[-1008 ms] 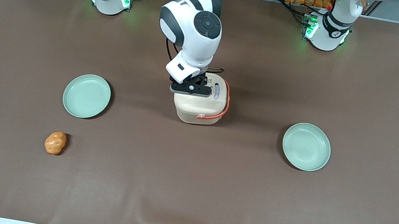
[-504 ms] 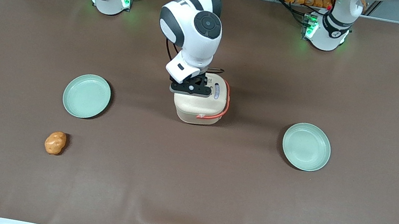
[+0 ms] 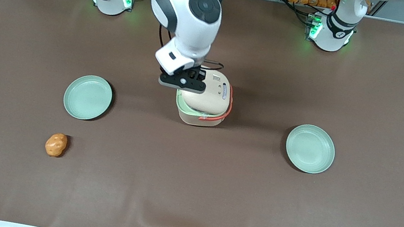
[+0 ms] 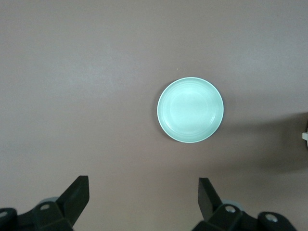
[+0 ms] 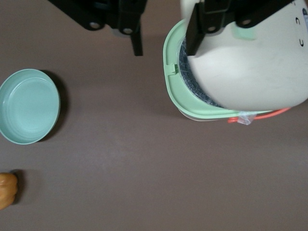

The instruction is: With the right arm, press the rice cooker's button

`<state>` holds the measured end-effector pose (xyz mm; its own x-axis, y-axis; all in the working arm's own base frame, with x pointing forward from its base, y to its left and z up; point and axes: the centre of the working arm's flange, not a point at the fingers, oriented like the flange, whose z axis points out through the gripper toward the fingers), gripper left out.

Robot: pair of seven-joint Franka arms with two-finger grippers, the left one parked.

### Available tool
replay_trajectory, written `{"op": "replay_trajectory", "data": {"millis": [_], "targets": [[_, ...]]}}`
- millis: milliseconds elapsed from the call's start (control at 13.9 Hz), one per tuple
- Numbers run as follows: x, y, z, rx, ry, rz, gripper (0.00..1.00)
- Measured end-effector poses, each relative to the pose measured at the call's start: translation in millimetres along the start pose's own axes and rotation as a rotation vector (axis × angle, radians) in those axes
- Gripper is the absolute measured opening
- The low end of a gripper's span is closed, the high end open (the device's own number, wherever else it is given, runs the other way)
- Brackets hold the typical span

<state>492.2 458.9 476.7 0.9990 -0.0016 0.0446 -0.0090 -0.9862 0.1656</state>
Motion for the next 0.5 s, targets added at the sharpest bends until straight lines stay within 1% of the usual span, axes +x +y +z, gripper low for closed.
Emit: {"op": "replay_trajectory", "data": {"millis": [72,144,216,288,360,432,504], "targets": [[0,10,-17,0.006,0.003,0.011,0.59],[-1,24,-34,0.011,0.001,0.025,0.7],[1,39,-50,0.025,0.0,0.044,0.79],[5,57,-64,0.04,-0.004,0.071,0.9],[12,82,-76,0.044,-0.015,0.105,0.99],[20,111,-87,0.048,-0.026,0.146,1.0],[30,141,-97,0.059,-0.028,0.176,1.0]]}}
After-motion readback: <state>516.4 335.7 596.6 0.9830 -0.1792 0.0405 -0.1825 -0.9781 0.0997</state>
